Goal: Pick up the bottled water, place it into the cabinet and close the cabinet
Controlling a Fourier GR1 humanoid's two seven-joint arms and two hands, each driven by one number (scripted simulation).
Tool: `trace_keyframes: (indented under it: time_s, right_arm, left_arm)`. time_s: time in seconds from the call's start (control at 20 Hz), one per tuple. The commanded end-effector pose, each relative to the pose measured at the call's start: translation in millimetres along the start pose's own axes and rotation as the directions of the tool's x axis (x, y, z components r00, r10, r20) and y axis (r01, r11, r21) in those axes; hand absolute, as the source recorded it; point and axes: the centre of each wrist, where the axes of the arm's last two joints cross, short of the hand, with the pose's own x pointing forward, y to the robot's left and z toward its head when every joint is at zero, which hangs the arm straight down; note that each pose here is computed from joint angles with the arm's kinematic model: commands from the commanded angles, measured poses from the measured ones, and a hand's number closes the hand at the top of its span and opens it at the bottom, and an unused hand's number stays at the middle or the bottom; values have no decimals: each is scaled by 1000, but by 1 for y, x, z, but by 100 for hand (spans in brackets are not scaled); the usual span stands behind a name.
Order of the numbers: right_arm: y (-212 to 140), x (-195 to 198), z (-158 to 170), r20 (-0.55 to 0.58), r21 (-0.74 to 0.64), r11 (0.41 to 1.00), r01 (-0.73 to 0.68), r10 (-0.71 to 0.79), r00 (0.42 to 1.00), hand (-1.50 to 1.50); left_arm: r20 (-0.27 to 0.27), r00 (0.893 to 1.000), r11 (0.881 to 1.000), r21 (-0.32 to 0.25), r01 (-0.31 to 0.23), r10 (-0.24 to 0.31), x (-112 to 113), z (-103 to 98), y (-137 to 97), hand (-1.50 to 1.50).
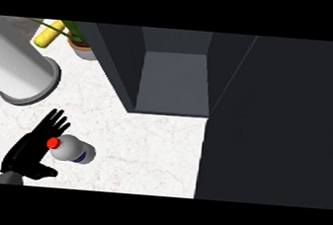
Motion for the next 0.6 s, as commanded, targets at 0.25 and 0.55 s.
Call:
trace_keyframes:
  time_s: [0.25,0.55]
  right_arm:
    - [4,2,0,33,4,1000,15,-15,999,-150]
    - [-12,6,13,18,13,1000,29,-29,999,-150]
  left_arm:
    - [11,1000,1000,-15,-22,22,-17,-12,4,-150]
    - [19,998,998,-19,-64,64,-31,-16,-7,-150]
